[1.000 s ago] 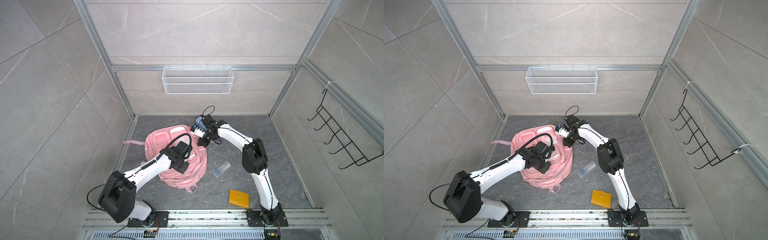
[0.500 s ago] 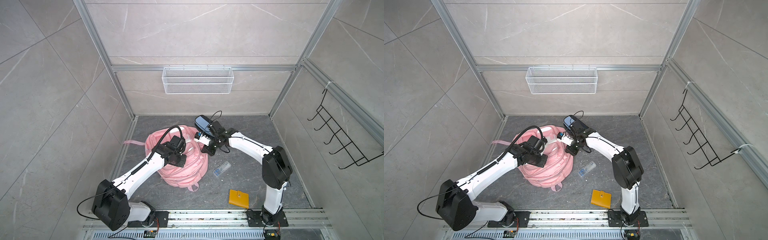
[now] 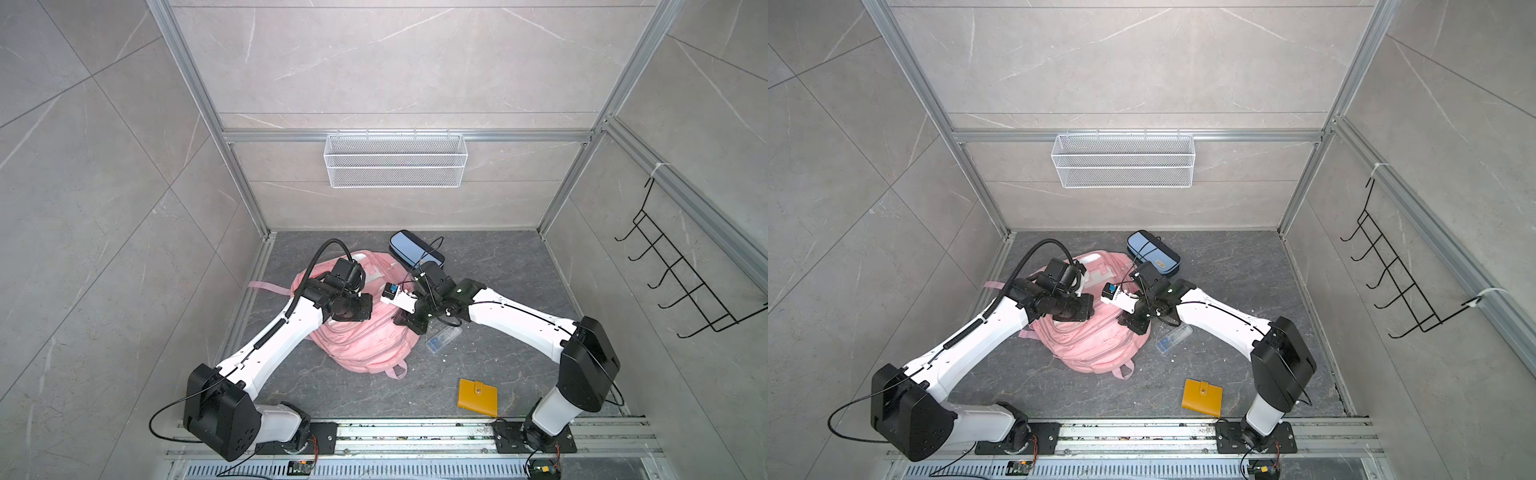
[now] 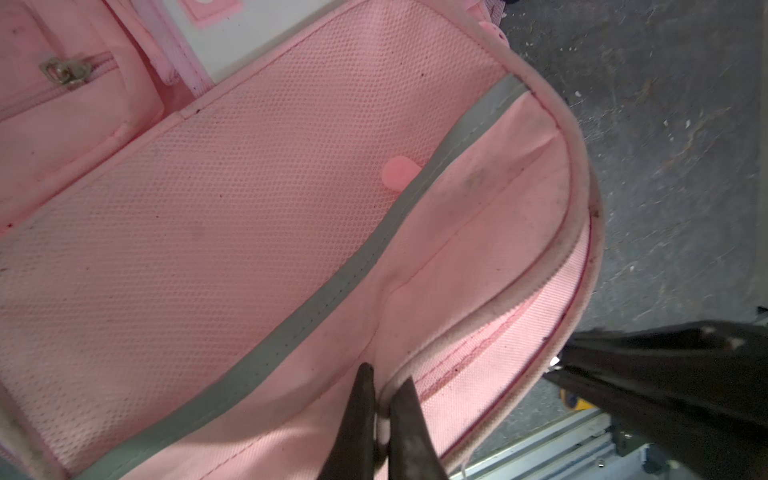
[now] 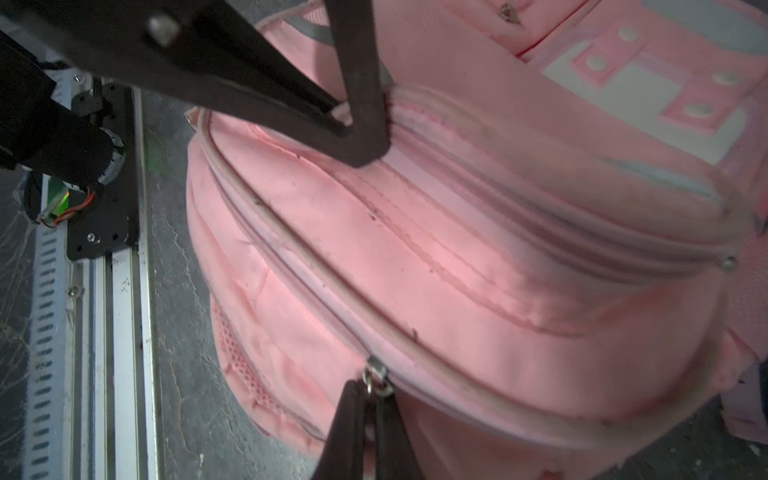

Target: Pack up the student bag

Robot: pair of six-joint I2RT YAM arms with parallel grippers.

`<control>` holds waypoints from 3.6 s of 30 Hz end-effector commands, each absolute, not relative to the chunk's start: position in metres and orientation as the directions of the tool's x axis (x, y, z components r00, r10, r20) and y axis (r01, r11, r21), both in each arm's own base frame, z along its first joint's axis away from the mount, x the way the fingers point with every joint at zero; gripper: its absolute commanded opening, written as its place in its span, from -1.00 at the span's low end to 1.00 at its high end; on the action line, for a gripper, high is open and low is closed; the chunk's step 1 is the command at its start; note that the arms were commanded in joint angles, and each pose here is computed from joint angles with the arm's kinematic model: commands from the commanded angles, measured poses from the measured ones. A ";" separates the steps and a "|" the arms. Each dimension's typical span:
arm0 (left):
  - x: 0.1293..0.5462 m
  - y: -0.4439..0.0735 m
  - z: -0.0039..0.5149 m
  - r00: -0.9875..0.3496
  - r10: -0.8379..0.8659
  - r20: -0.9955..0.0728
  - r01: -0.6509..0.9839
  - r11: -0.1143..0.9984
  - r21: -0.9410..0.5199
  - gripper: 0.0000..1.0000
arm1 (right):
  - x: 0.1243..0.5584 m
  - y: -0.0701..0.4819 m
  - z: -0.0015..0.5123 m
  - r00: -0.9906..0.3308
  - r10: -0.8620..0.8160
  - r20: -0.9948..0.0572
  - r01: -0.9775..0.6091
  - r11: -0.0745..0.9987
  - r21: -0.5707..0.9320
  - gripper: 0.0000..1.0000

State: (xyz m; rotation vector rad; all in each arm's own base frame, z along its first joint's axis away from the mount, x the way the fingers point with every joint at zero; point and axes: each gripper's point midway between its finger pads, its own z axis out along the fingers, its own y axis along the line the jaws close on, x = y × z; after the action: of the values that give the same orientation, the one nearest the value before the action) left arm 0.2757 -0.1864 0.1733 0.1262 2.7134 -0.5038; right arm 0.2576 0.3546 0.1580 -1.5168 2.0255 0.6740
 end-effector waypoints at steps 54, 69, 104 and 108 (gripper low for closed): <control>0.280 -0.120 0.089 -0.962 -0.242 -0.128 -0.150 0.857 -0.493 -0.05 | 0.369 0.340 0.120 -0.446 -0.695 -0.564 -0.876 0.469 0.115 -1.00; 0.332 -0.122 0.163 -0.818 -0.517 -0.252 -0.202 0.669 -0.715 -1.00 | 0.341 0.324 0.111 -0.397 -0.737 -0.547 -0.906 0.410 0.106 -1.00; 0.367 -0.125 0.206 -0.540 -0.831 0.133 -0.408 0.120 -0.905 -1.00 | 0.203 0.451 0.139 -0.302 -0.635 -0.711 -0.953 0.223 0.205 -1.00; 0.364 -0.131 0.202 -0.545 -0.827 0.142 -0.414 0.117 -0.903 -1.00 | 0.187 0.477 0.145 -0.334 -0.591 -0.734 -0.941 0.169 0.292 -1.00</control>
State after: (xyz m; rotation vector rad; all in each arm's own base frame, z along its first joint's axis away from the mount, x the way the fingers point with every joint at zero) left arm 0.3393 -0.1222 0.1431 -1.3346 2.2147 -1.2484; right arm 0.2271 0.4250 0.1133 -1.4144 2.1269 0.6977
